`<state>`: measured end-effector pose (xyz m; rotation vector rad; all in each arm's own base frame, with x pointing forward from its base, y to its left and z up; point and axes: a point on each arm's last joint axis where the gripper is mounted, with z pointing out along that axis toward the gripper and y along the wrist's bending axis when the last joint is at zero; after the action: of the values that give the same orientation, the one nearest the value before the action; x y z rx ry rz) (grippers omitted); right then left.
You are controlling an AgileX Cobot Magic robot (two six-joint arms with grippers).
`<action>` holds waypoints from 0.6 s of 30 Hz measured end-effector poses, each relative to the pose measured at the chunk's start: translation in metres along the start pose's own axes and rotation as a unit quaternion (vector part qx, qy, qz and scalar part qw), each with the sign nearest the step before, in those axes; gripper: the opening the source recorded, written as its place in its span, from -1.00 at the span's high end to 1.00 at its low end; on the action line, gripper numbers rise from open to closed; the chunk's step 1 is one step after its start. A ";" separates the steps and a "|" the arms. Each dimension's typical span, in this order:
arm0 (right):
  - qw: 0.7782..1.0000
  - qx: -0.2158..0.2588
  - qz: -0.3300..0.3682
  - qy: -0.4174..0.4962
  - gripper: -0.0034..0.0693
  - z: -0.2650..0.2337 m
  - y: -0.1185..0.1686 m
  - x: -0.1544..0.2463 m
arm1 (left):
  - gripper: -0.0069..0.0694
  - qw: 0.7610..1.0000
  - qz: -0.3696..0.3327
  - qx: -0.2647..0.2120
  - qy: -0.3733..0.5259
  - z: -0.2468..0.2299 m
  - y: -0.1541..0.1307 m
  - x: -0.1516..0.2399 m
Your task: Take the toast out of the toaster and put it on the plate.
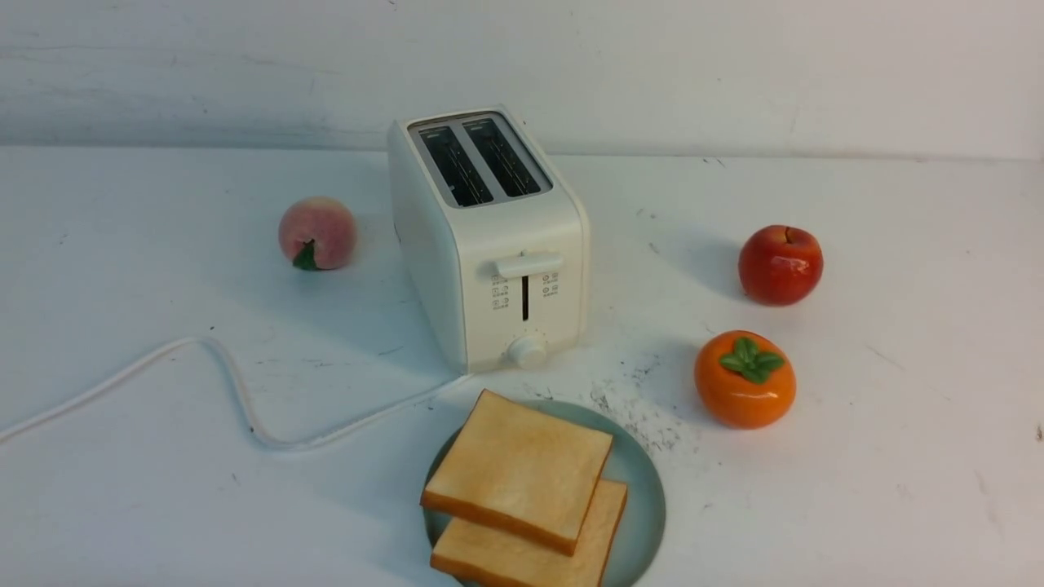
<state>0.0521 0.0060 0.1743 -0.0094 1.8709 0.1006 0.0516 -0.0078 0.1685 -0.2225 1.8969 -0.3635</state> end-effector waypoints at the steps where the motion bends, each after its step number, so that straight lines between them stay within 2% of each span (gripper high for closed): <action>1: 1.000 0.000 0.000 0.000 0.45 0.000 0.000 0.000 | 0.58 1.000 0.000 0.000 0.000 0.000 0.000 0.000; 18: 1.000 0.000 0.000 0.000 0.38 0.000 0.000 0.000 | 0.58 1.000 0.000 0.000 0.000 0.000 0.000 0.000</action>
<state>0.0521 0.0060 0.1743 -0.0094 1.8709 0.1006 0.0516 -0.0078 0.1685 -0.2225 1.8969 -0.3635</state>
